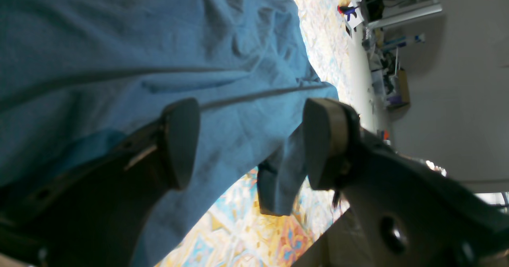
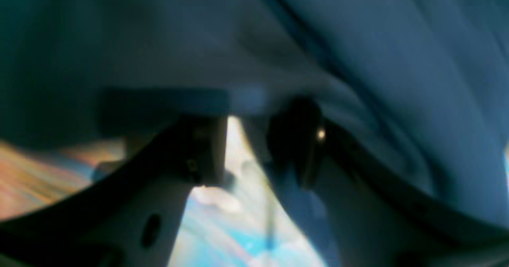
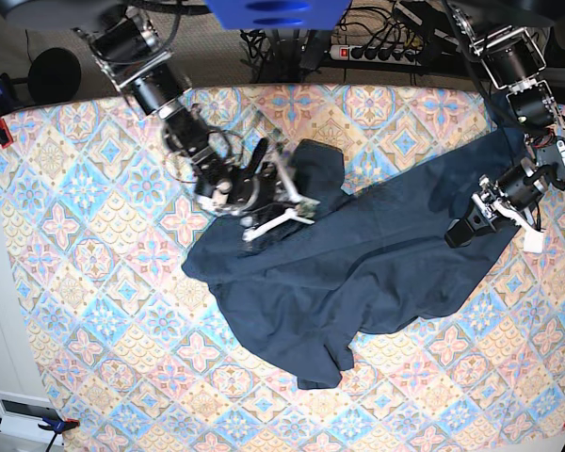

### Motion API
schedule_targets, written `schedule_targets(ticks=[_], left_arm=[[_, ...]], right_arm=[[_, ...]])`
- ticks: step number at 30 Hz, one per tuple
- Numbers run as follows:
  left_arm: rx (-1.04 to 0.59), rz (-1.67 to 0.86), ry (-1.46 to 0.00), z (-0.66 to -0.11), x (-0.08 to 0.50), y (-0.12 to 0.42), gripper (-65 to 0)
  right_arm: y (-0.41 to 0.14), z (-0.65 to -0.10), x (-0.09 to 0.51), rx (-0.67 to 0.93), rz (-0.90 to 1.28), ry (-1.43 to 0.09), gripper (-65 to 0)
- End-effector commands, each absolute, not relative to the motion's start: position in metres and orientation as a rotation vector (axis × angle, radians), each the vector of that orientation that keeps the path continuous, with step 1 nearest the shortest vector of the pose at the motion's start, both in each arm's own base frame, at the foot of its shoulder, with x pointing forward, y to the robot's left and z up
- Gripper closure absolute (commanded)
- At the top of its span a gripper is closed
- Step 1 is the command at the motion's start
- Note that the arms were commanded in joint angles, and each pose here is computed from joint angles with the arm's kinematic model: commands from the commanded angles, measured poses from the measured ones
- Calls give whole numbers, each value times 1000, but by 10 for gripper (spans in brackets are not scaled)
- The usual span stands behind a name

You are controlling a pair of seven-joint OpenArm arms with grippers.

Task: Layout the t-shirt on the table in an organized manner, then fold the t-shirt properly
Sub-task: 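Drag the held shirt edge with the right gripper away from the left gripper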

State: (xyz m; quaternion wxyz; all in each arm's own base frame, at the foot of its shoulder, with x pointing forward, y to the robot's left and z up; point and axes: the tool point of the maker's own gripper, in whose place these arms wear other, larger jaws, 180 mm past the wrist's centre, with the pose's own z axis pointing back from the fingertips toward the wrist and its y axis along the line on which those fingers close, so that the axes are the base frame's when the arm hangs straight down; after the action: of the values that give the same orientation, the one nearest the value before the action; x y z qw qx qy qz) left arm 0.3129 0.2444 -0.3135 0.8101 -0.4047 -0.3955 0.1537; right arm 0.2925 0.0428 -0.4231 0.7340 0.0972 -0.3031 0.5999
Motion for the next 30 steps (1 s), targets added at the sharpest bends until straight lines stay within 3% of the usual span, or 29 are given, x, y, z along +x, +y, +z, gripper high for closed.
schedule_targets(ticks=[1, 7, 11, 20, 30], left_arm=[[-869, 305, -901, -295, 320, 250, -397], [-860, 300, -903, -293, 320, 254, -397], [-859, 299, -903, -293, 320, 254, -397], [-857, 297, -909, -292, 322, 255, -397], [-856, 300, -903, -294, 320, 255, -397]], right_arm=[[48, -411, 303, 205, 1342, -699, -259], [53, -392, 315, 190, 1341, -754, -259], [9, -376, 336, 94, 1293, -793, -259], [-68, -388, 341, -53, 1318, -697, -259], [-89, -389, 341, -82, 1330, -682, -259]])
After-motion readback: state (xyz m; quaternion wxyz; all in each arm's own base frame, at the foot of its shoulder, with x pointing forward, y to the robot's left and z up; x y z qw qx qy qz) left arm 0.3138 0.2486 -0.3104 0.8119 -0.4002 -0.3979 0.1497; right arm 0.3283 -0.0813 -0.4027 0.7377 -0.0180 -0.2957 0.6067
